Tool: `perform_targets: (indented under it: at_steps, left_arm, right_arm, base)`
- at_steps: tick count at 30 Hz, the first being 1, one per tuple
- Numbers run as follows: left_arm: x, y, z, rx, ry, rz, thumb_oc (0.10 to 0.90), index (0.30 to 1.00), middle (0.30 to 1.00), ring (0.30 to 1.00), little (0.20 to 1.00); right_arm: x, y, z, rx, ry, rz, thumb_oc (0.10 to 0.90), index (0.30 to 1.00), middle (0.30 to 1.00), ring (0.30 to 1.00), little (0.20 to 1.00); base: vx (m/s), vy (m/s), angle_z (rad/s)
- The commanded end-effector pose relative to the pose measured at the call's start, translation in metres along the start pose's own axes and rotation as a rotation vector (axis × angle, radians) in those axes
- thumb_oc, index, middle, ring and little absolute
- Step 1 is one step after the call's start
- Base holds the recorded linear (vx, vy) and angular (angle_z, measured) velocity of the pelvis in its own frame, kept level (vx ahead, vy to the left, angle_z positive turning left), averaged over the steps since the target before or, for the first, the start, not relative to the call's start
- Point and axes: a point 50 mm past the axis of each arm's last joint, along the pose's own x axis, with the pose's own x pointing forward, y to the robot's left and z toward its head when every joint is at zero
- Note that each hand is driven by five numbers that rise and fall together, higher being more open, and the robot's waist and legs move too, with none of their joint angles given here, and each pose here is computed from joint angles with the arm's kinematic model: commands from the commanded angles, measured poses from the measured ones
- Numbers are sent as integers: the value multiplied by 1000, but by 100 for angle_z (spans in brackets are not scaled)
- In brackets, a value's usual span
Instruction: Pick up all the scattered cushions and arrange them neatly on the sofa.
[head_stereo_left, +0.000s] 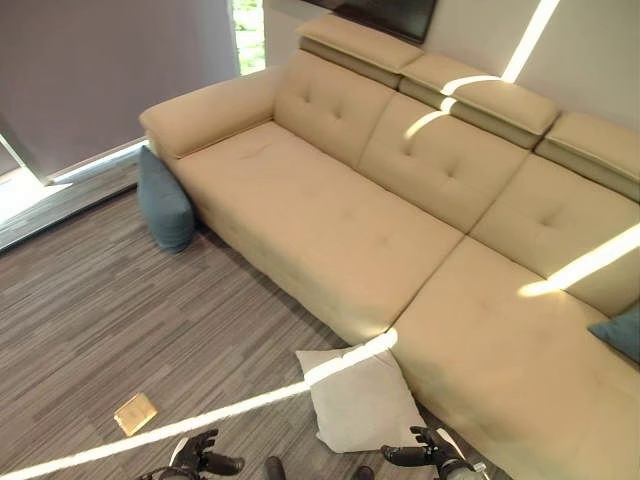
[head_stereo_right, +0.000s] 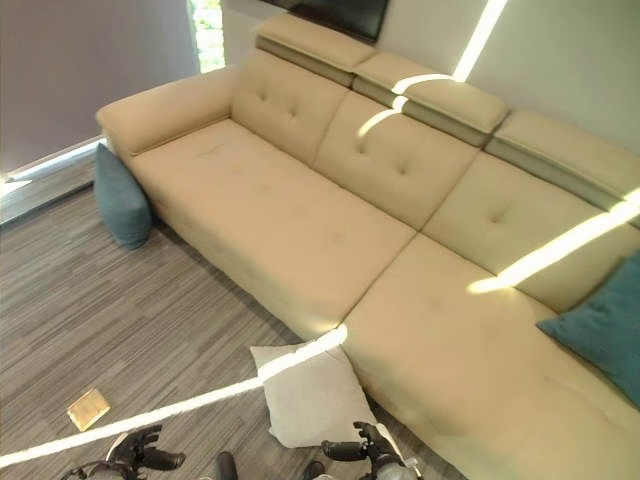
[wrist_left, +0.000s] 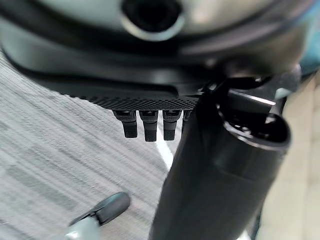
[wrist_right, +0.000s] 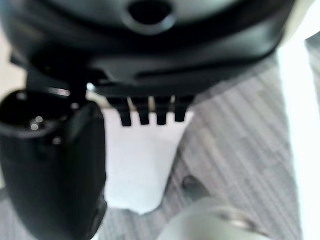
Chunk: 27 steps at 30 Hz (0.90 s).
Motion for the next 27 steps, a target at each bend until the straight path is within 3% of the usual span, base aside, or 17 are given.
perform_targets:
  at_steps: [1, 15, 27]
  left_arm:
    - [2, -7, 10, 8, -33, -21, 800, 900, 900, 900, 900]
    - [3, -34, 23, 17, -67, -93, 800, 900, 900, 900, 900]
    - [4, -23, 26, 26, -75, -63, 800, 900, 900, 900, 900]
  right_arm:
    - [1, -37, 2, -33, -29, -122, 800, 900, 900, 900, 900]
    - [-1, -50, -9, -54, 13, -155, 800, 900, 900, 900, 900]
    - [1, -41, -1, -3, -7, -138, 800, 900, 900, 900, 900]
  base:
    - [-14, -119, 1]
    - [66, 48, -36]
    - [73, 255, -27]
